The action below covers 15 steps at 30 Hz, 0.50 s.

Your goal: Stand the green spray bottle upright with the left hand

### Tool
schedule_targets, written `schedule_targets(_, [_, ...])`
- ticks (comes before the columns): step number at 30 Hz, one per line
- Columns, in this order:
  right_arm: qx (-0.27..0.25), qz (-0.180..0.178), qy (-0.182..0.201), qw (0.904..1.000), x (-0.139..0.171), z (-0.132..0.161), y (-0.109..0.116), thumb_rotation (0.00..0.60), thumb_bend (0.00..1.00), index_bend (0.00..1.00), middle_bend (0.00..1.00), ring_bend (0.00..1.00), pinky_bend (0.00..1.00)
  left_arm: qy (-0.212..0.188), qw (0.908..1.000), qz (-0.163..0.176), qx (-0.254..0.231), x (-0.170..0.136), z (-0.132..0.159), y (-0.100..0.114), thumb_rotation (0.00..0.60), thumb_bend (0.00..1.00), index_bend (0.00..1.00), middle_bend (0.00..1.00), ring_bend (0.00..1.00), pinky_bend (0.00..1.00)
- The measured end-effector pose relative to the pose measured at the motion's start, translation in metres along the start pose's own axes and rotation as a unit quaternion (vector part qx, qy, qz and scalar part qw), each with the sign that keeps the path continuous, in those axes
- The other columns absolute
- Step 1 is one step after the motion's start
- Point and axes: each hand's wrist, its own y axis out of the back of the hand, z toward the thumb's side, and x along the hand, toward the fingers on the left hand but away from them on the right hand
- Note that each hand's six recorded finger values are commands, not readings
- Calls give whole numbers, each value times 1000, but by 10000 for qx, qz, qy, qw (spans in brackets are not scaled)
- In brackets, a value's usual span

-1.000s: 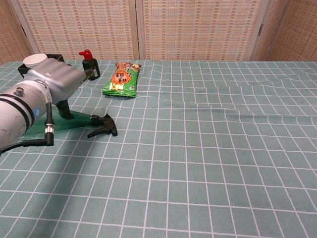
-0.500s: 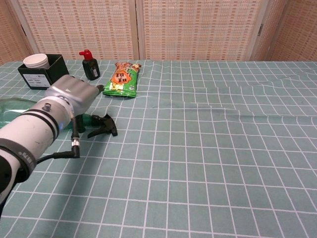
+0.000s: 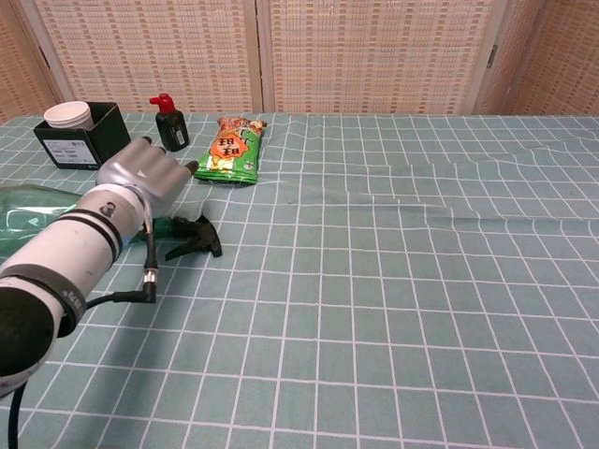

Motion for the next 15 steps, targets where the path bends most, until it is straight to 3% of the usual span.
schedule_targets(4, [-2, -19, 14, 10000, 0, 0, 0, 600, 0, 165, 177, 0, 0, 35, 9998, -169, -103, -2, -1, -6, 600, 187, 74, 285, 149, 114])
schedule_targets(15, [-1, -46, 35, 10000, 0, 2, 0, 600, 0, 166, 177, 0, 0, 317, 9991, -251, -97, 2, -20, -8, 600, 187, 106, 311, 176, 114])
